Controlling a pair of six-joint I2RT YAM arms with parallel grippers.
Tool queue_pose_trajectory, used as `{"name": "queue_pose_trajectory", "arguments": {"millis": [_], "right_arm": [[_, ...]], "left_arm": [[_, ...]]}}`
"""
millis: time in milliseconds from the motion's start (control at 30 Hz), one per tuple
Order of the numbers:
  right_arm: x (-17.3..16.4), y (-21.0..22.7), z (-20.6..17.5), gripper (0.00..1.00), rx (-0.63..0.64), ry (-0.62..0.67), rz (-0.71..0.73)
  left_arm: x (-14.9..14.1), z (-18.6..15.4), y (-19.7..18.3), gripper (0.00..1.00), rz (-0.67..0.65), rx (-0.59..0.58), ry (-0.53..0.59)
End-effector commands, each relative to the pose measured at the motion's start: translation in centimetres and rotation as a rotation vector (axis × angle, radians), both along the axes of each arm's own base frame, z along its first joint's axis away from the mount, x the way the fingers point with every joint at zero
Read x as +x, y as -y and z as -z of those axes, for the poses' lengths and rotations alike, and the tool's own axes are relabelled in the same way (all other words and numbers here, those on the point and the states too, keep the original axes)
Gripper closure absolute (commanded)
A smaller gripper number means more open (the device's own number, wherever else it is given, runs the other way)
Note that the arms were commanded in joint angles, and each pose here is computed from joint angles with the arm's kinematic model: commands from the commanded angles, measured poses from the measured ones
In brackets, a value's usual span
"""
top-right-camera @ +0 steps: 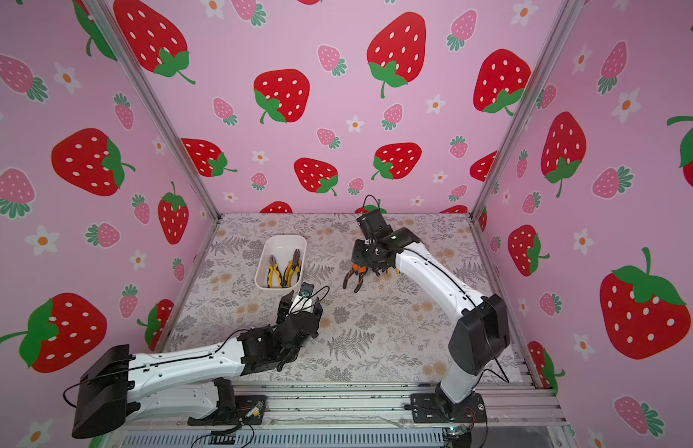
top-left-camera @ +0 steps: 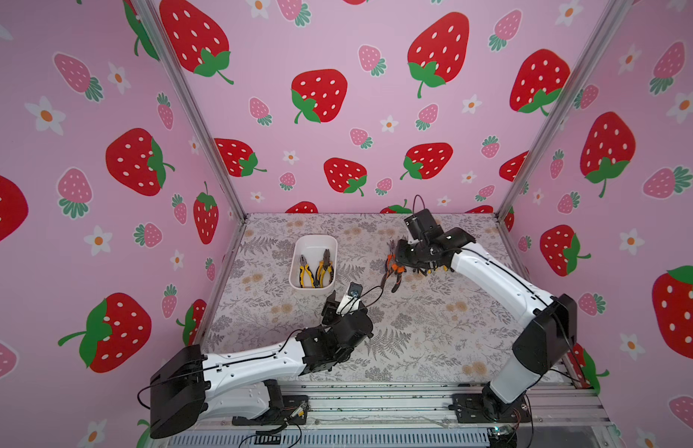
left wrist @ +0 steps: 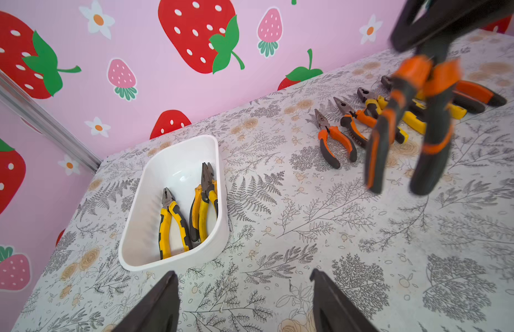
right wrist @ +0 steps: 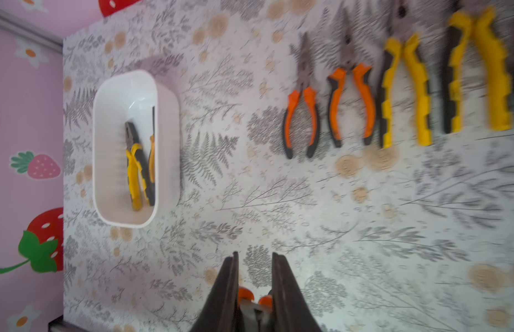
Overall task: Take the pliers out of the storage box
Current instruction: Place the pliers at the center of the board.
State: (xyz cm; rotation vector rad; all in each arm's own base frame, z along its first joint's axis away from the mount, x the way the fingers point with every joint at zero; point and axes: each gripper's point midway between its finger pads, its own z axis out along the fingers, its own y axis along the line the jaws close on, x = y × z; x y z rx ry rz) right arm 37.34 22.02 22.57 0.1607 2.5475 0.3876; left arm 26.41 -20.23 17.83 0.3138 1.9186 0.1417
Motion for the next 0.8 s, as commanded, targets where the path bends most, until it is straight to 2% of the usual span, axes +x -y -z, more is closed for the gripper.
{"name": "queue_pose_trajectory", "arguments": {"millis": [0,100,233,267,300,333,367,400,567,767], "right_arm": [[-0.2,5.4,-1.5,1.0,-0.108,0.045,-0.005],[0.1,9.2,-1.9,1.0,-0.128,0.062,0.042],[0.6,15.0,-1.8,1.0,-0.209,0.079,0.162],[0.6,15.5,-1.2,1.0,-0.218,0.077,0.13],[0.9,15.2,-0.6,1.0,-0.215,0.106,0.039],[1.0,14.9,-0.1,1.0,-0.224,0.138,-0.048],[0.9,15.4,0.5,1.0,-0.249,0.153,-0.067],[0.8,15.9,1.2,1.0,-0.28,0.165,-0.077],[-0.3,15.2,5.0,1.0,-0.342,0.163,-0.261],[-0.7,15.0,9.3,1.0,-0.327,0.006,-0.376]], "left_arm": [[1.0,0.8,-1.3,0.29,-0.038,-0.069,-0.07],[2.0,1.7,-1.9,0.35,-0.061,-0.095,-0.127],[2.6,2.5,-1.3,0.38,-0.06,-0.063,-0.174],[2.8,2.6,-1.0,0.39,-0.057,-0.05,-0.184],[2.9,2.8,-0.8,0.41,-0.056,-0.039,-0.194],[3.1,3.0,-0.6,0.5,-0.055,-0.029,-0.202],[3.2,3.0,-0.4,0.59,-0.052,-0.023,-0.206],[3.2,3.1,-0.2,0.64,-0.049,-0.019,-0.208],[3.6,3.3,-0.3,0.6,-0.052,-0.024,-0.222],[4.0,3.8,-0.2,0.59,-0.051,-0.024,-0.253]]}}
